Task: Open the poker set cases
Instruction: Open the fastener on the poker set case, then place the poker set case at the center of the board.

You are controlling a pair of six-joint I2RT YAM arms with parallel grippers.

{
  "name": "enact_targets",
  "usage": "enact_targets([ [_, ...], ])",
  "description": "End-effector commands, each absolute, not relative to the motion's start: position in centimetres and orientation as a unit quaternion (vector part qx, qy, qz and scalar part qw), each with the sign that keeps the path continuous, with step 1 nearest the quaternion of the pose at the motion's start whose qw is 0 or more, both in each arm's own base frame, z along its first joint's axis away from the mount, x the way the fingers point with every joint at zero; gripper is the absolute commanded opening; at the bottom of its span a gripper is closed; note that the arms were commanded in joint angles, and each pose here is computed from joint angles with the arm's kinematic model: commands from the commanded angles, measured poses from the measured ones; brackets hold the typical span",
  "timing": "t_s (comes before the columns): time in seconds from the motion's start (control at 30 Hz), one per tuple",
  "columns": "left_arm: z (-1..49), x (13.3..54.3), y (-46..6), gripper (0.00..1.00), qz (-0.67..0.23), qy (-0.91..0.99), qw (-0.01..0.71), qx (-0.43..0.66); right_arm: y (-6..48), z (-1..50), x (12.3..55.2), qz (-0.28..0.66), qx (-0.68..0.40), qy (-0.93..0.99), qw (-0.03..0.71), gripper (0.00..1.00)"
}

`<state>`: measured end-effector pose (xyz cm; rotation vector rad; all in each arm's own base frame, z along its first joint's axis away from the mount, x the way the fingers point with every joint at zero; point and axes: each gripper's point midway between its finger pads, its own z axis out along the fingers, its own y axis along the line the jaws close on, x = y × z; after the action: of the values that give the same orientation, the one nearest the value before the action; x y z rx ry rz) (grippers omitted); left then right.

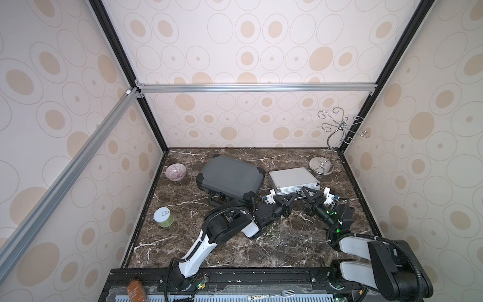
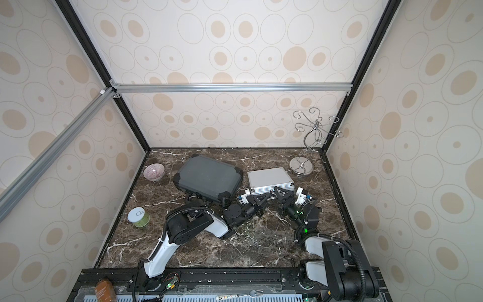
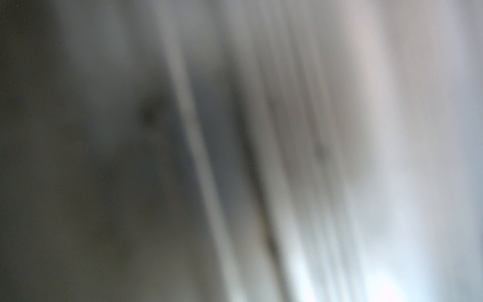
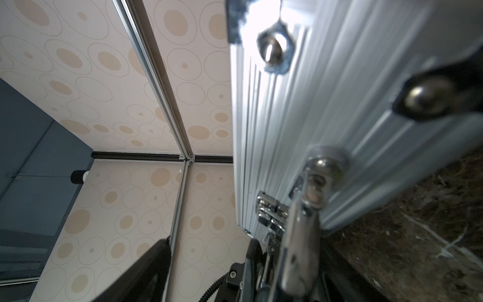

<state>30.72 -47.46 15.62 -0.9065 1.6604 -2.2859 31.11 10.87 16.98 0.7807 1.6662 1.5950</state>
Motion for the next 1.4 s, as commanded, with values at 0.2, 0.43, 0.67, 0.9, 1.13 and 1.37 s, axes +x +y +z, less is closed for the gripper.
enact_targets([
  [0.2,17.0,28.8,-48.3,0.0,-0.795,0.53,0.022,-0.292,10.5,25.3,30.3,0.674,0.229,0.558,0.427,0.87],
  [0.43,16.5,28.9,-48.3,0.0,-0.794,0.528,0.018,-0.299,10.5,24.3,30.0,0.669,0.241,0.565,0.418,0.87],
  [0.67,16.3,29.0,-47.9,0.0,-0.793,0.528,0.021,-0.303,10.8,22.7,29.8,0.648,0.243,0.597,0.407,0.87],
  [0.9,15.3,29.6,-46.7,0.0,-0.785,0.533,0.035,-0.313,9.7,15.8,28.5,0.509,0.283,0.724,0.371,0.95],
  [1.13,12.5,29.1,-46.2,0.0,-0.766,0.556,0.03,-0.321,8.9,12.3,27.1,0.46,0.289,0.767,0.341,0.96],
  [1.37,9.4,28.5,-45.0,0.0,-0.743,0.577,0.029,-0.338,8.7,11.2,26.8,0.419,0.262,0.803,0.333,0.95],
])
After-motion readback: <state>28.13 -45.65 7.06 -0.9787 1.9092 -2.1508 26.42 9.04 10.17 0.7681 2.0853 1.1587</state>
